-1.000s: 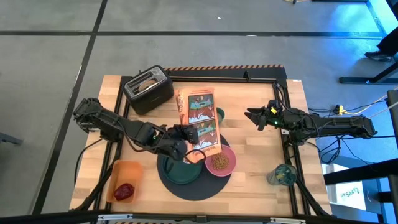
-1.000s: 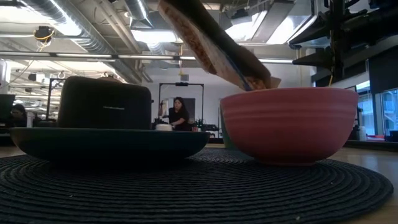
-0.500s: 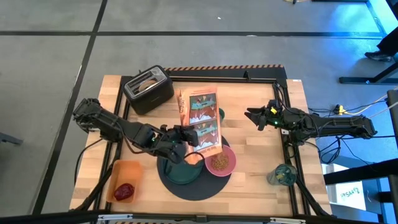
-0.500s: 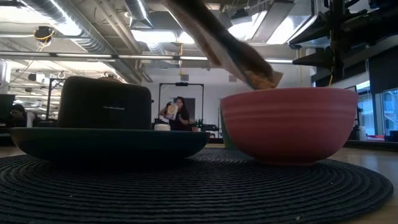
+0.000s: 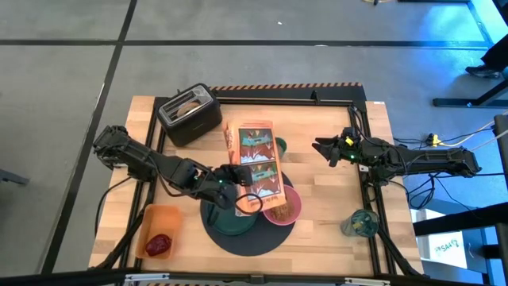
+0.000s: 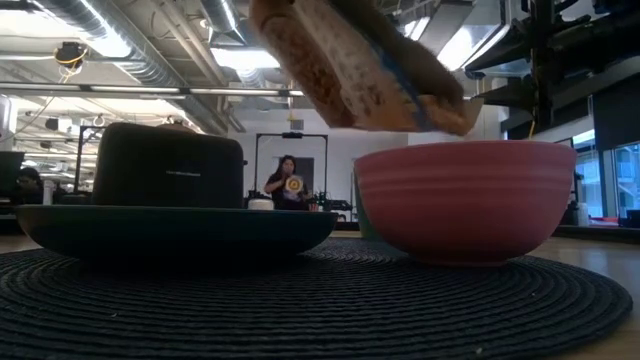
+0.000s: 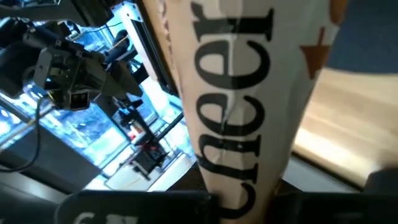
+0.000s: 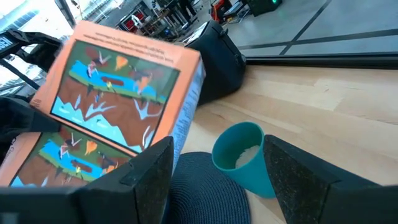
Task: Arrange a breakfast setting
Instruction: Pour the cereal from the cereal box into the pink bowl on the placemat
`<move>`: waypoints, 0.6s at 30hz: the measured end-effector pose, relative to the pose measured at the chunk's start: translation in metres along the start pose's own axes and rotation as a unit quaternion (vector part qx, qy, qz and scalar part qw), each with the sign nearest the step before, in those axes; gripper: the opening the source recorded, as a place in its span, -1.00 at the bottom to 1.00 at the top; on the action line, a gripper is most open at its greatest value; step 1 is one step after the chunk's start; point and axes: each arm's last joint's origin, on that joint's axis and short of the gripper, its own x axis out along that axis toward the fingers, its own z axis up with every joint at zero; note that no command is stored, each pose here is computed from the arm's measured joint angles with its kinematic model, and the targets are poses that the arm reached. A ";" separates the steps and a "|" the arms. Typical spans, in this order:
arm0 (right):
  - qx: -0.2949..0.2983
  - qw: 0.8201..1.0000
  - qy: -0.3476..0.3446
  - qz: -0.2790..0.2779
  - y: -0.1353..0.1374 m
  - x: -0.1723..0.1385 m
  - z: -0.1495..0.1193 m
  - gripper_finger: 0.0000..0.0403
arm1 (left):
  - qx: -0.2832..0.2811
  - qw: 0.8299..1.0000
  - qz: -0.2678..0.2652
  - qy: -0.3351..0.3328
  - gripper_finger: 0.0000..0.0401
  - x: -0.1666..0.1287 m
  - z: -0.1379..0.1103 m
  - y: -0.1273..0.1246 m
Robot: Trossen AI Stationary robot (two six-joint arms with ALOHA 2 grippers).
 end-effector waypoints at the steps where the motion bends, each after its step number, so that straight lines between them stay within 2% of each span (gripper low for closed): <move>1: 0.000 1.000 0.000 0.000 0.000 0.000 0.000 0.17 | -0.009 1.000 -0.002 -0.004 -0.97 0.000 0.000 0.000; 18: -0.001 1.000 0.007 0.007 0.000 0.000 0.000 0.17 | -0.162 0.984 -0.063 -0.035 -0.97 0.008 -0.006 -0.009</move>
